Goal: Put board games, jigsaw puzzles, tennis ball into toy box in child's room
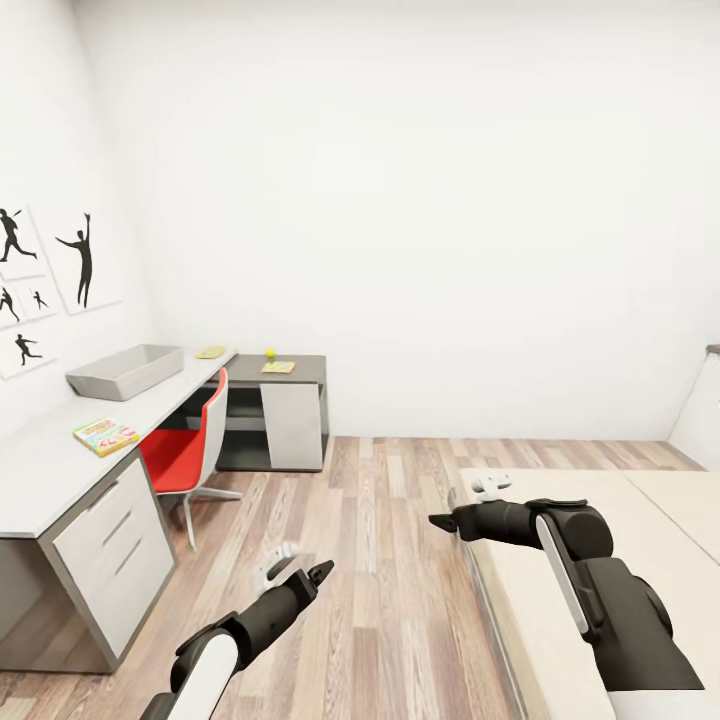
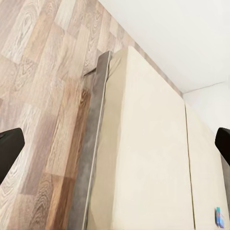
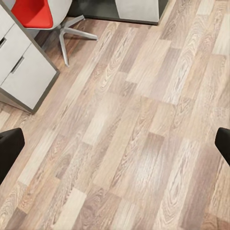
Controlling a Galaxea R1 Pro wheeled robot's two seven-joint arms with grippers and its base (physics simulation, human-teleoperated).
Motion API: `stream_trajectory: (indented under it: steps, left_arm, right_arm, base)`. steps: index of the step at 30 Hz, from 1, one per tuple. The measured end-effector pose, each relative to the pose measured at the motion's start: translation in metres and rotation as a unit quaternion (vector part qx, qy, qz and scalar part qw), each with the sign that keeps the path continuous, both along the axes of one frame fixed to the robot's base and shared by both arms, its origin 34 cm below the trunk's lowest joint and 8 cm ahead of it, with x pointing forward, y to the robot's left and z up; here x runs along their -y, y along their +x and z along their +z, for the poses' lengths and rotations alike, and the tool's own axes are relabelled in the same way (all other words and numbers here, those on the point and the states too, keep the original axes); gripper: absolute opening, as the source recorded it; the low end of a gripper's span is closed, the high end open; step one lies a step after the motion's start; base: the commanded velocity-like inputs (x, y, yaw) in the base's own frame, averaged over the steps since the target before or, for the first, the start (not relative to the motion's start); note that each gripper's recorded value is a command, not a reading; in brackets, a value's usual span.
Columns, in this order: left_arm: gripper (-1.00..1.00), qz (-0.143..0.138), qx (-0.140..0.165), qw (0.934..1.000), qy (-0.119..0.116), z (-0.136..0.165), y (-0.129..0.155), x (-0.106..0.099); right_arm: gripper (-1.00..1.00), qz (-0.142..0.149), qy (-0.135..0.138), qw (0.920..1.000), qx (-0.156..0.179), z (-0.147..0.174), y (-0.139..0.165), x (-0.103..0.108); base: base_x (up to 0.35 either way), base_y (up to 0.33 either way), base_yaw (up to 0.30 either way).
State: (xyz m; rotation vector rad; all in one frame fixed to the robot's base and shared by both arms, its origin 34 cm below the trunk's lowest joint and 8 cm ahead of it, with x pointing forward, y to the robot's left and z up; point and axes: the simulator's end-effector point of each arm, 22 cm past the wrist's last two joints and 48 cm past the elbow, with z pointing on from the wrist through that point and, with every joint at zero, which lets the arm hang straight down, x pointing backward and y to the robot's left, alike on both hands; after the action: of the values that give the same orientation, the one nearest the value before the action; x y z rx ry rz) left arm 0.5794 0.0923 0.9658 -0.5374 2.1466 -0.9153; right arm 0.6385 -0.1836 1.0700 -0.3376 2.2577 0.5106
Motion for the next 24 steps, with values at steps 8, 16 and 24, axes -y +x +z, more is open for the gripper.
stream_trajectory:
  steps: [8,16,24]
  left_arm:
    - [1.00,0.000,0.000,1.0000,0.000,0.0001,0.0001,0.0000]
    - [1.00,0.000,0.000,1.0000,0.000,-0.0001,0.0000,0.0000]
    - [1.00,0.000,0.000,1.0000,0.000,-0.0001,-0.0002,0.0002]
  right_arm:
    - [1.00,0.000,0.000,1.0000,0.001,0.0005,0.0000,-0.0002]
    - [1.00,0.000,0.000,1.0000,0.001,0.0011,0.0001,-0.0004]
    - [1.00,0.001,0.000,1.0000,0.002,0.0019,0.0001,-0.0009]
  base:
    - [0.000,0.000,-0.016]
    - [0.000,0.000,-0.005]
    - [0.000,0.000,-0.001]
